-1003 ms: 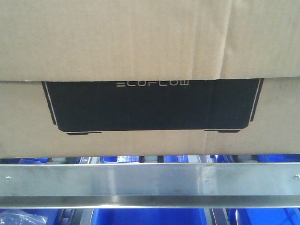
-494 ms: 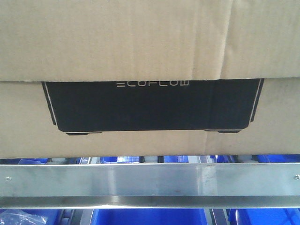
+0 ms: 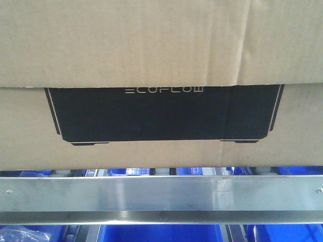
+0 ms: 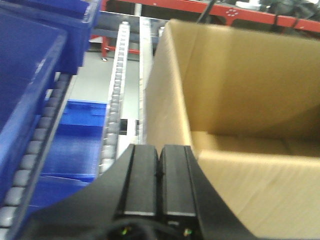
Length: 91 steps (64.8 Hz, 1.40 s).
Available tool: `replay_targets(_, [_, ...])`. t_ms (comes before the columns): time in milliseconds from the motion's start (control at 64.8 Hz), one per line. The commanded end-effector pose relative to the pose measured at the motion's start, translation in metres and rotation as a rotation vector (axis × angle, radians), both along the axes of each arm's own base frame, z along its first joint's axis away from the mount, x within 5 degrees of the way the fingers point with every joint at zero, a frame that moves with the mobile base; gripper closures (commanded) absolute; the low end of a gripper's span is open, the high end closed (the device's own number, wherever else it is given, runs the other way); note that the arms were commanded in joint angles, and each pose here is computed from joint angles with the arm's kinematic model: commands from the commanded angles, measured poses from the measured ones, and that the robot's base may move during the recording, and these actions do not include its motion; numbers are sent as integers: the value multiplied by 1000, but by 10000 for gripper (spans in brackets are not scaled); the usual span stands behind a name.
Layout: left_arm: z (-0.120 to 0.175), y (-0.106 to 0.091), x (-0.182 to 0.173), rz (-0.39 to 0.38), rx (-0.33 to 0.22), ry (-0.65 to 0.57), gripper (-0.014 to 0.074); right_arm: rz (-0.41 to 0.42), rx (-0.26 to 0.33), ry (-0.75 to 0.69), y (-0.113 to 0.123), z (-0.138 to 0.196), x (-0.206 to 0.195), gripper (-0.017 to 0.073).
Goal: Grab box from left shelf to table start
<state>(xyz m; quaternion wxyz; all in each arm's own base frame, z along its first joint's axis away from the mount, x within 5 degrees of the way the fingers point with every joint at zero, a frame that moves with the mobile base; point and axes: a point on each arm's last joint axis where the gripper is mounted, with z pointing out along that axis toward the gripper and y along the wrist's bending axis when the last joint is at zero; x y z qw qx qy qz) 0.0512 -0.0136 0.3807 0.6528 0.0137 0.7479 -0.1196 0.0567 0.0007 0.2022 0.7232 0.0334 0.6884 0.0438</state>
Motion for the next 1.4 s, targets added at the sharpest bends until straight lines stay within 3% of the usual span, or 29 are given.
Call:
replay_targets(0, [25, -2, 8, -14, -34, -46, 688, -8, -10, -108, 0, 14, -2, 512])
replay_targets(77, [34, -5, 17, -27, -17, 41, 680, -8, -10, -108, 0, 14, -2, 512])
replay_targets(170, [46, -7, 25, -38, -4, 99, 550, -8, -10, -108, 0, 14, -2, 512])
replay_targets(247, [56, -7, 29, -38, -6, 82, 386, -8, -10, -108, 0, 14, -2, 512])
replay_targets(324, [62, -7, 33, -37, -7, 76, 314, -8, -10, -108, 0, 14, -2, 512])
replay_targets(787, [70, -15, 95, -41, 18, 221, 309, -8, -10, -108, 0, 14, -2, 512])
replay_targets(1111, [70, -39, 129, -139, 88, 287, 309, -8, -10, -108, 0, 14, -2, 512])
replay_targets(1389, [54, -41, 161, -43, 51, 363, 309, -8, -10, -108, 0, 14, -2, 512])
